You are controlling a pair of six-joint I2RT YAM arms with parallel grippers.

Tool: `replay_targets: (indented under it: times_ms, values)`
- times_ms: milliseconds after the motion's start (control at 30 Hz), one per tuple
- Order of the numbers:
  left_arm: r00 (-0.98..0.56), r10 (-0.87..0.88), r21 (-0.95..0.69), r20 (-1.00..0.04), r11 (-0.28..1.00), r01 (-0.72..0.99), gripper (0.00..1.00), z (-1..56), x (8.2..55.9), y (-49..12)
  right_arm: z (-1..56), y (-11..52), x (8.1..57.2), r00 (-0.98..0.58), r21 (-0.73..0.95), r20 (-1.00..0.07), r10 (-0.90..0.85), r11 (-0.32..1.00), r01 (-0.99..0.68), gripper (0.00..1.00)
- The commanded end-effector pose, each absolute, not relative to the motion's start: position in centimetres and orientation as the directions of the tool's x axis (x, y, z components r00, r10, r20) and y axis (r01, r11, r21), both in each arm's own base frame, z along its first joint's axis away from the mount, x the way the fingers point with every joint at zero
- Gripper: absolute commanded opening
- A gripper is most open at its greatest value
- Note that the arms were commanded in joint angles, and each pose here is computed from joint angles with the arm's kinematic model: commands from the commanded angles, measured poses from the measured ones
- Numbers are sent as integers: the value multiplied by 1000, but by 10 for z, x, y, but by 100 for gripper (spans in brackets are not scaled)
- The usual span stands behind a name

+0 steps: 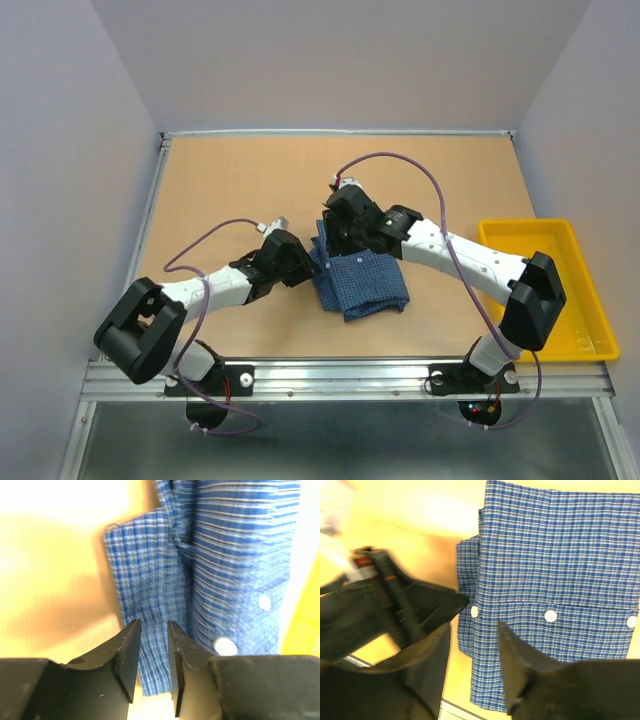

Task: Fold and stack the long sleeve shirts
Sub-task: Fold the shirt

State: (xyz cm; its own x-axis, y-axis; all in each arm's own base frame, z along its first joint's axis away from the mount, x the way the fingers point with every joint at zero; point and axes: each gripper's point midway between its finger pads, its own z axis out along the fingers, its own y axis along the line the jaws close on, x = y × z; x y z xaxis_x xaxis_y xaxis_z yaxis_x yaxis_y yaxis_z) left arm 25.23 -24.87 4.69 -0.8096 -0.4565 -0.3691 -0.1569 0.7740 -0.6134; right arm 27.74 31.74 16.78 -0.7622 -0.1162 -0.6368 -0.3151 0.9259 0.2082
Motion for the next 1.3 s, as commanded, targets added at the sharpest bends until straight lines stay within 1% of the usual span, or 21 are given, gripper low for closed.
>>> replay_targets:
  times_ms: [0,33,100,133,167,200,233,267,300,367,433,500,533,633,667,700,733,800,933,1100,1267]
  values:
    - [-749,-508,-666,-425,736,-121,45,85,257,-242,172,301,285,-729,210,-683,-44,944,-254,40]
    - [-743,-511,-674,-432,730,-111,47,92,258,-242,170,297,285,-728,206,-684,-39,947,-245,39]
    - [-731,-508,-688,-455,722,-73,55,111,263,-247,168,281,286,-724,204,-689,-7,958,-203,39]
    - [-729,-506,-691,-462,720,-61,67,116,266,-249,173,273,285,-715,215,-699,16,958,-188,39]
    - [-729,-499,-694,-469,719,-46,74,122,269,-252,171,267,285,-714,217,-699,30,961,-173,39]
    - [-726,-498,-699,-474,715,-34,78,130,276,-258,174,263,286,-704,233,-708,55,959,-159,40]
    - [-729,-488,-695,-481,719,-24,81,132,278,-261,163,250,286,-714,229,-696,76,966,-121,40]
    - [-728,-484,-688,-485,725,-25,83,134,286,-266,173,246,285,-694,260,-711,111,959,-114,41]
    - [-728,-478,-679,-491,734,-23,83,133,290,-268,164,234,285,-699,261,-703,132,962,-81,42]
    - [-725,-479,-668,-495,743,-35,81,134,302,-272,166,226,285,-682,288,-712,167,955,-68,42]
    - [-738,-471,-636,-484,768,-73,79,115,308,-271,175,218,284,-660,321,-723,201,945,-64,44]
    - [-744,-471,-612,-474,783,-107,72,98,315,-267,169,214,280,-662,331,-720,210,942,-62,45]
    - [-749,-469,-605,-469,788,-115,66,93,316,-266,171,212,278,-657,345,-721,220,936,-66,45]
    - [-756,-468,-576,-458,804,-149,54,73,318,-258,161,210,272,-666,363,-711,226,929,-72,45]
    - [-759,-466,-572,-454,806,-152,45,67,316,-256,160,211,272,-663,374,-711,235,924,-74,45]
    - [-761,-467,-565,-449,809,-162,41,61,316,-254,149,209,267,-677,372,-700,230,926,-70,45]
    - [-761,-471,-565,-446,808,-169,34,58,316,-252,148,209,266,-676,384,-696,240,921,-68,45]
    - [-760,-483,-571,-434,800,-182,32,52,312,-247,139,209,261,-686,391,-687,239,918,-72,45]
    - [-750,-506,-604,-426,777,-181,31,55,306,-243,135,213,254,-696,427,-678,239,897,-109,44]
    - [-734,-518,-622,-438,764,-168,32,65,303,-240,150,240,240,-716,540,-659,229,807,-239,38]
    - [-735,-522,-626,-433,761,-171,32,64,299,-238,147,259,228,-763,594,-620,186,746,-301,34]
